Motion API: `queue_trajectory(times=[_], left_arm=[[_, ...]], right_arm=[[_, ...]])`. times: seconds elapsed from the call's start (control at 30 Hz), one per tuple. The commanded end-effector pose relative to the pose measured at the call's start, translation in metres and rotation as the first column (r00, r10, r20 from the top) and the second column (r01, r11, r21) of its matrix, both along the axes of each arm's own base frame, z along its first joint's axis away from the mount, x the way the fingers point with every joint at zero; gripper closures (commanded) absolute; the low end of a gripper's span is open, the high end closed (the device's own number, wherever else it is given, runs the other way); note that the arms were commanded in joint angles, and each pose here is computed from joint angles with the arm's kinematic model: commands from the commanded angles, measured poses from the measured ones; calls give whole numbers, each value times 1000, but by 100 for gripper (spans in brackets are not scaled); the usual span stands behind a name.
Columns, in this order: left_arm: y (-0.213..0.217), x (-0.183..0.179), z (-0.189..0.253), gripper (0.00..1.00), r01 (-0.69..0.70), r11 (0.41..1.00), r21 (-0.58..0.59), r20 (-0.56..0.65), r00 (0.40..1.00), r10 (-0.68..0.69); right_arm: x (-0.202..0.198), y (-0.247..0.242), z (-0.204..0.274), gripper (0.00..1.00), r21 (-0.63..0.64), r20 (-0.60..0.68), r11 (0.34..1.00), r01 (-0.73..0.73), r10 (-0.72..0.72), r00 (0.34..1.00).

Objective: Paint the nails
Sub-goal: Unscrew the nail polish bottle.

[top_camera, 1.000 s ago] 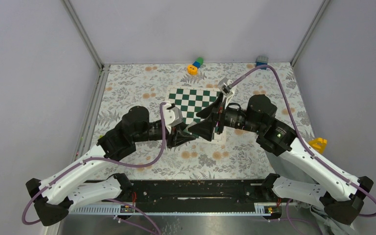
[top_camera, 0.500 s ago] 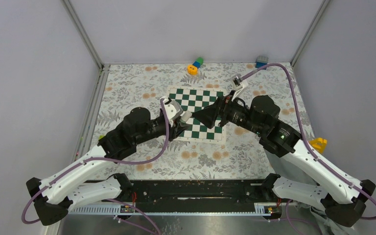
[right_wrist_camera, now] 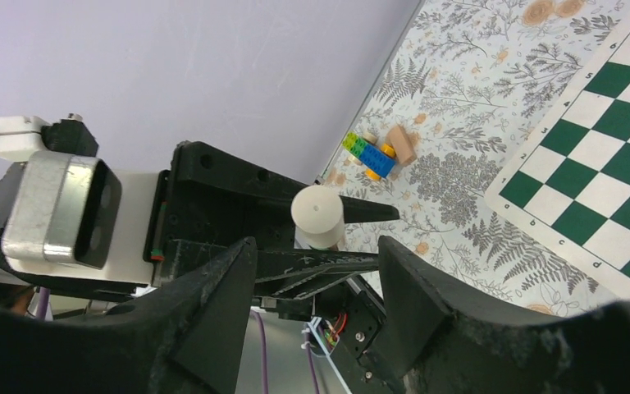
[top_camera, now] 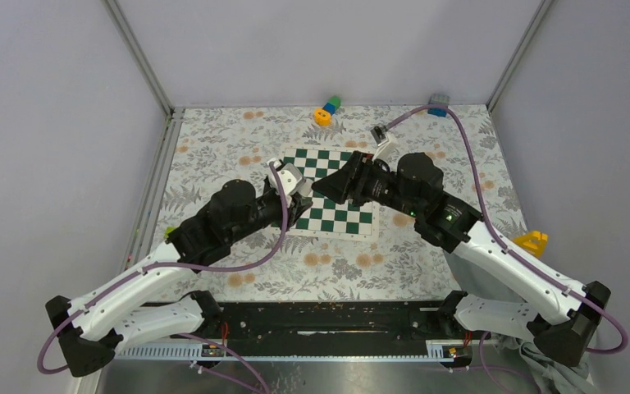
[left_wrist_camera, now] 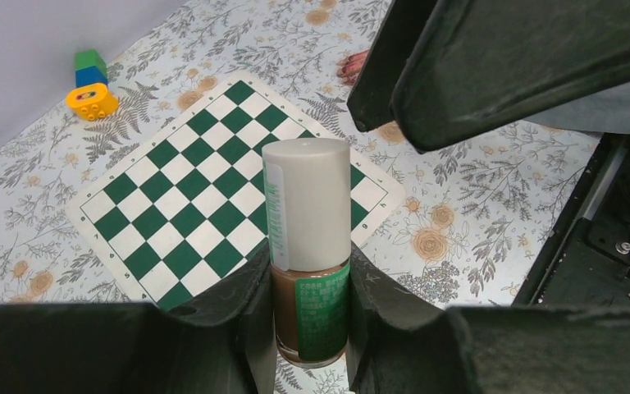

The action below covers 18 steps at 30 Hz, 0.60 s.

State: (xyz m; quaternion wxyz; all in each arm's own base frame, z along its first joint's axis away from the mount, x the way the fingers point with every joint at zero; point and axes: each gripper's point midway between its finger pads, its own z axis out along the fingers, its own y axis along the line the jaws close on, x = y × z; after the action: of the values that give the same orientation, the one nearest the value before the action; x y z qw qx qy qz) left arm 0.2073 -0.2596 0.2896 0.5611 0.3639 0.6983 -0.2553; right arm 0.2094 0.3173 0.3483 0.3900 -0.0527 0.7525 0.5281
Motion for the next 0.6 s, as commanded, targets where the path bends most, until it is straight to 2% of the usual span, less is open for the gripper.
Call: queue_trajectory(times=[0.0,0.17,0.37,0.57], left_arm=[[-1,8,9,100,-34,999,-24,28,999,35],[-3,9,5,100,-35,999,-16,18,999,35],[-2,10,6,100,-43,999,-17,19,999,43],[-2,9,6,100,-41,999,-18,17,999,41]], right_arm=[[2,5,27,38,89,34,996,-10,7,999],[6,17,19,39,89,3,996,-27,27,1000],[8,20,6,42,-6,9,1000,11,-11,1000],[7,25,7,42,3,8,1000,1,-1,1000]])
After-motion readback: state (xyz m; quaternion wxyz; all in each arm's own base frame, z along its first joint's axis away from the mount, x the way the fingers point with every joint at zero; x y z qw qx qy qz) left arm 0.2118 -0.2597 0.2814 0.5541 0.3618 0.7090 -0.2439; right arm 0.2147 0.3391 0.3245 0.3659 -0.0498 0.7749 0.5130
